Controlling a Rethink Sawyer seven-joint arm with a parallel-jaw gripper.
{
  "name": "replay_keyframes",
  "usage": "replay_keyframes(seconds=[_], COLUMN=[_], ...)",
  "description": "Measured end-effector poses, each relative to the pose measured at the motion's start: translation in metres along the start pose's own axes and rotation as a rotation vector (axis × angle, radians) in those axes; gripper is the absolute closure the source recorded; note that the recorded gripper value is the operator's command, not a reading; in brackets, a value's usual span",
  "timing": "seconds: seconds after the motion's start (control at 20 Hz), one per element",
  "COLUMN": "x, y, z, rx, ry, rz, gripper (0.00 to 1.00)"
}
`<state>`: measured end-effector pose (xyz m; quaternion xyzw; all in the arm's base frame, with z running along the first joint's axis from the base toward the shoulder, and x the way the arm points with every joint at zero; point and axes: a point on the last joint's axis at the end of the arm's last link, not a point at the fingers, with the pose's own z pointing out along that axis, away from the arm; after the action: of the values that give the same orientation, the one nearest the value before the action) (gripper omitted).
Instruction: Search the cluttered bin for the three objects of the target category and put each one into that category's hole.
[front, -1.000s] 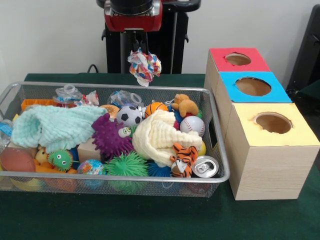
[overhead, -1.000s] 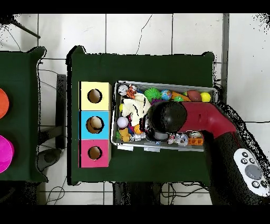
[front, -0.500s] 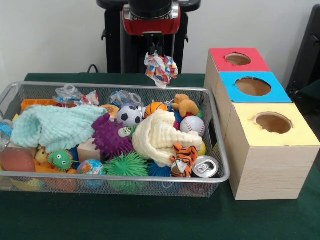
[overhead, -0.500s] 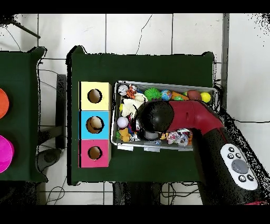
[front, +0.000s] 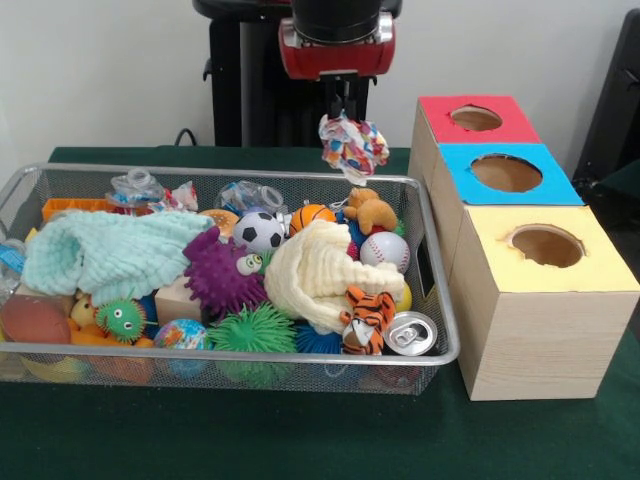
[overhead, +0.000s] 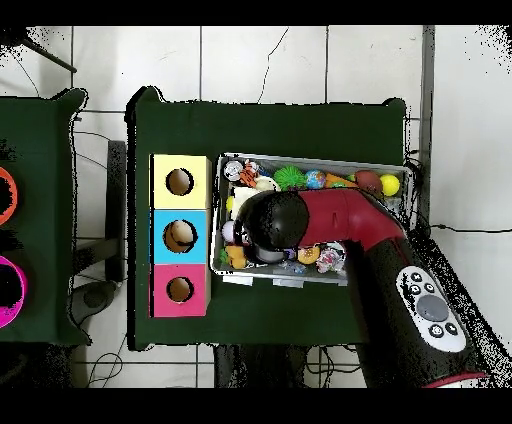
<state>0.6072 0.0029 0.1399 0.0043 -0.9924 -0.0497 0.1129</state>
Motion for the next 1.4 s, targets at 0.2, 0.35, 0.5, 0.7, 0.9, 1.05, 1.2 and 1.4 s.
replay_keyframes(seconds=[0.2, 0.35, 0.5, 0.7, 0.9, 1.05, 1.2, 1.4], x=[-0.001, 0.001, 0.005, 0.007, 0.007, 0.007, 0.008, 0.01], y=[0.017, 0.031, 0.045, 0.058, 0.069, 0.08, 0.091, 0.101], z=[0.001, 0.004, 0.008, 0.012, 0.014, 0.016, 0.017, 0.019], rx=[-0.015, -0.024, -0.032, -0.031, -0.032, -0.034, -0.035, -0.036], ry=[-0.009, -0.008, -0.003, -0.001, -0.003, -0.006, -0.008, -0.005], rz=[-0.007, -0.015, -0.022, -0.027, -0.028, -0.031, -0.032, -0.028], gripper=[1.0, 1.0, 1.0, 1.0, 1.0, 1.0, 1.0, 1.0])
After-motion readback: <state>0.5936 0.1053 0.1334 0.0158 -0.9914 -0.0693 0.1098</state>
